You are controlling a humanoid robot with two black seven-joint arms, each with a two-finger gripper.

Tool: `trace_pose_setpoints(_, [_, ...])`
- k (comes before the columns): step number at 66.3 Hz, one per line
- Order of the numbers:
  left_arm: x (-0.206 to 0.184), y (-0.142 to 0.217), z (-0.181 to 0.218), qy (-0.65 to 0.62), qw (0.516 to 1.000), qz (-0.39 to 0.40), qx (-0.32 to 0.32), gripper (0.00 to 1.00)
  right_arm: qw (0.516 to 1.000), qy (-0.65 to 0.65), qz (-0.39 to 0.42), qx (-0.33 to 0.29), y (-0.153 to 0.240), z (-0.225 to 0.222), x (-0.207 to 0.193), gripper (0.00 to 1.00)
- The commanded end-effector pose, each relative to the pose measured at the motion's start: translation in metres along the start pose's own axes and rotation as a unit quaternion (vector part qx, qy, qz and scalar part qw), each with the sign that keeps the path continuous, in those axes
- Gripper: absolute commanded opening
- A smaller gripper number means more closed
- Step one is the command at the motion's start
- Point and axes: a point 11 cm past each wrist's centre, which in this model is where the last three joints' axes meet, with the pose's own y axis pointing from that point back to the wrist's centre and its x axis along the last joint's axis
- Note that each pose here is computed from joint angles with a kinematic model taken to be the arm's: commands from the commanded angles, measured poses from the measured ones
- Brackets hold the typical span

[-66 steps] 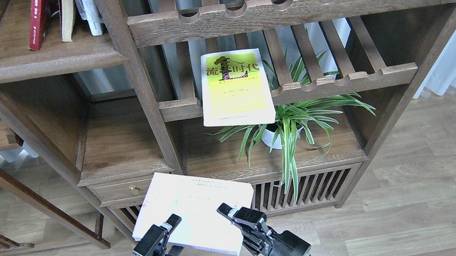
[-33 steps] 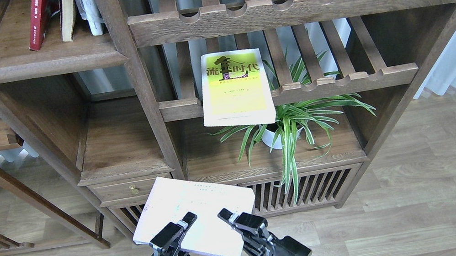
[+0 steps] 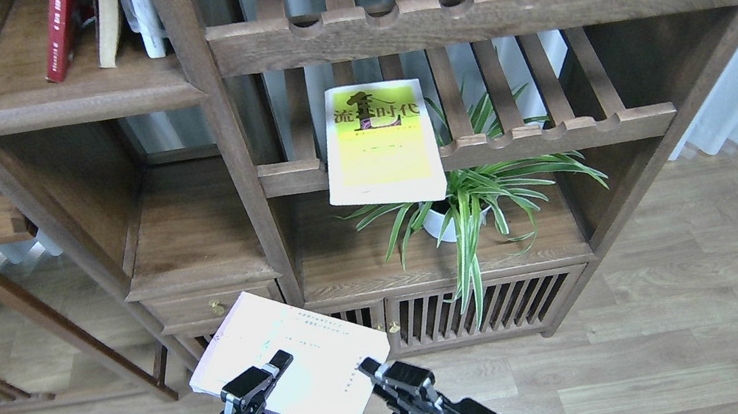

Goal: Organize books on shelf
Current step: 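Grasp the white book with the left gripper and release the right, then lift the white book with the left gripper toward the upper shelf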

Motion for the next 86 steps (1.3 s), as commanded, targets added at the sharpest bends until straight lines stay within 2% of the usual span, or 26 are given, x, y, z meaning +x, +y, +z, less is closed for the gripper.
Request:
trace_pose_setpoints(1, [0.006, 0.014, 0.013, -0.013, 1.000, 0.015, -0.009, 0.01, 0.999, -0.003, -0.007, 0.038, 0.000, -0.026, -0.006, 0.99])
trace_pose_setpoints(16, [0.013, 0.064, 0.048, -0.112, 0.992, 0.055, -0.029, 0.02, 0.998, -0.002, -0.014, 0.061, -0.001, -0.043, -0.011, 0.99])
trace_pose_setpoints(35, [-0.024, 0.066, 0.095, -0.259, 0.963, 0.036, -0.061, 0.02, 0.997, -0.001, -0.025, 0.078, -0.002, -0.058, -0.020, 0.99])
trace_pose_setpoints(51, [-0.061, 0.067, 0.124, -0.351, 0.926, 0.011, -0.137, 0.02, 0.996, 0.000, -0.031, 0.089, -0.003, -0.066, -0.024, 0.99])
trace_pose_setpoints(60, [-0.054, 0.064, 0.118, -0.354, 0.917, 0.022, -0.183, 0.02, 0.995, 0.000, -0.034, 0.092, -0.002, -0.068, -0.026, 0.99])
trace_pose_setpoints(72, [-0.056, 0.083, 0.139, -0.337, 0.910, 0.035, -0.240, 0.02, 0.995, -0.002, -0.033, 0.098, -0.001, -0.072, -0.025, 0.99])
trace_pose_setpoints(86, [-0.056, 0.084, 0.139, -0.294, 0.910, 0.021, -0.293, 0.01, 0.995, -0.002, -0.031, 0.098, -0.001, -0.072, -0.024, 0.99])
